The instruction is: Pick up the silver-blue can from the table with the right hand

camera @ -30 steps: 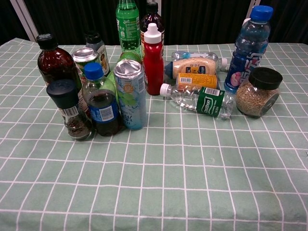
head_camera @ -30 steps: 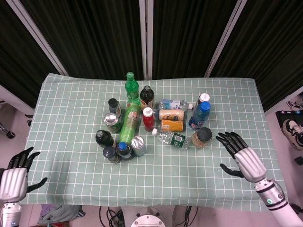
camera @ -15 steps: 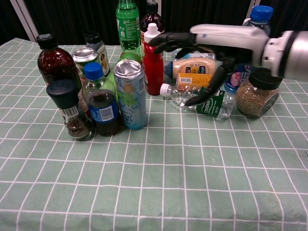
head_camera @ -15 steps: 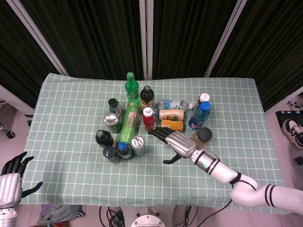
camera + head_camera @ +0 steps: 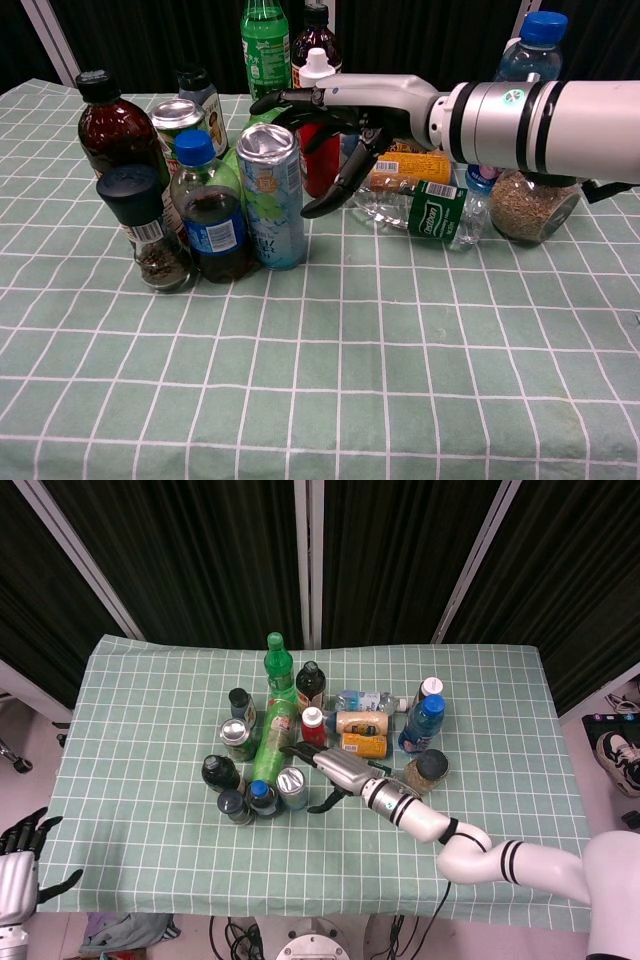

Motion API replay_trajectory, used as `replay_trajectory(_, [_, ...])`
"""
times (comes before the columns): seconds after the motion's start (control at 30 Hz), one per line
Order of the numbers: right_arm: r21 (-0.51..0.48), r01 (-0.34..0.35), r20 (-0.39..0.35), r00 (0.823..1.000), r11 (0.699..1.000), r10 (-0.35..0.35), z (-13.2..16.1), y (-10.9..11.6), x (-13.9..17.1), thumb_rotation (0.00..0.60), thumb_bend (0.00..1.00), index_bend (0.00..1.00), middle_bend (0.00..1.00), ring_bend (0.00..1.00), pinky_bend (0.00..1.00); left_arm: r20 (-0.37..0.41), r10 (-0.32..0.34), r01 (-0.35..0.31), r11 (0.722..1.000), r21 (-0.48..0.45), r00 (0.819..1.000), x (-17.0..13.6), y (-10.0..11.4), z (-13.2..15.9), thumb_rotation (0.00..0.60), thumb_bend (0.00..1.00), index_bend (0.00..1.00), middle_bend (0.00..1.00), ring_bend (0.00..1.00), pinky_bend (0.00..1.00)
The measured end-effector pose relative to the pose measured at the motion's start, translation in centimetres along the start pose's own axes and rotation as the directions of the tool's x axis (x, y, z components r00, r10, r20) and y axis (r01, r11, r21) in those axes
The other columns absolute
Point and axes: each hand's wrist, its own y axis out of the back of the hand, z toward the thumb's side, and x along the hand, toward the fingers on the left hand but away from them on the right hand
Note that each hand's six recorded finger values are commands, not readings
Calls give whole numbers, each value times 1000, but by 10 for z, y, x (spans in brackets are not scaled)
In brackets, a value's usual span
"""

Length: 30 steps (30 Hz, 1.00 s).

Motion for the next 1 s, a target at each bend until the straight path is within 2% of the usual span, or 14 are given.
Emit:
replay_trajectory(0.07, [-11,1,2,1000,1000,-1,-2,-2,-5,600,81,26,189,46,224,-2,0,0,1000,1,1000,-1,0,-1,600,0,220,108,113,160])
replay_trajectory(0.13, [-28,1,5,1000,1000,-1,-3,-4,-12,600,144,100,240,97,276,-7,-2,2,1000,2,1000,-1,0,-2,600,0,220,109,113,160])
replay_trajectory(0.23, [-49,5,7,1000,999,-5,-5,-9,-21,600,254,279,363,228,413,-12,-5,5,1000,3,1000,-3,0,-4,600,0,220,109,112,160])
replay_trajectory(0.3, [-69,14,4,1000,998,-13,-6,-11,-24,600,360,461,476,341,537,-16,-3,3,1000,2,1000,-4,1,-5,600,0,219,109,112,160])
replay_trajectory(0.4, [-74,43,-10,999,996,-44,-6,-8,-23,600,438,577,545,414,616,-22,0,0,1000,1,1000,-6,2,-7,600,0,219,109,113,160])
replay_trajectory(0.57, [-85,109,-51,992,990,-113,-4,6,-7,600,458,620,581,449,635,-23,-6,6,1000,-1,1000,-6,0,-7,600,0,220,109,113,160])
replay_trajectory(0.77, [-107,184,-144,969,977,-199,13,29,31,600,456,622,584,454,638,-3,1,-1,1000,-1,1000,-3,1,0,600,0,220,109,113,160])
replay_trajectory(0.87, [-117,217,-207,949,969,-237,29,39,53,600,455,623,582,454,638,8,3,-3,1000,3,1000,-1,2,4,600,0,220,109,113,160])
replay_trajectory(1.0, [-135,242,-301,914,961,-272,56,49,82,600,455,629,581,454,638,23,7,-7,1000,8,1000,3,4,9,600,0,220,109,113,160])
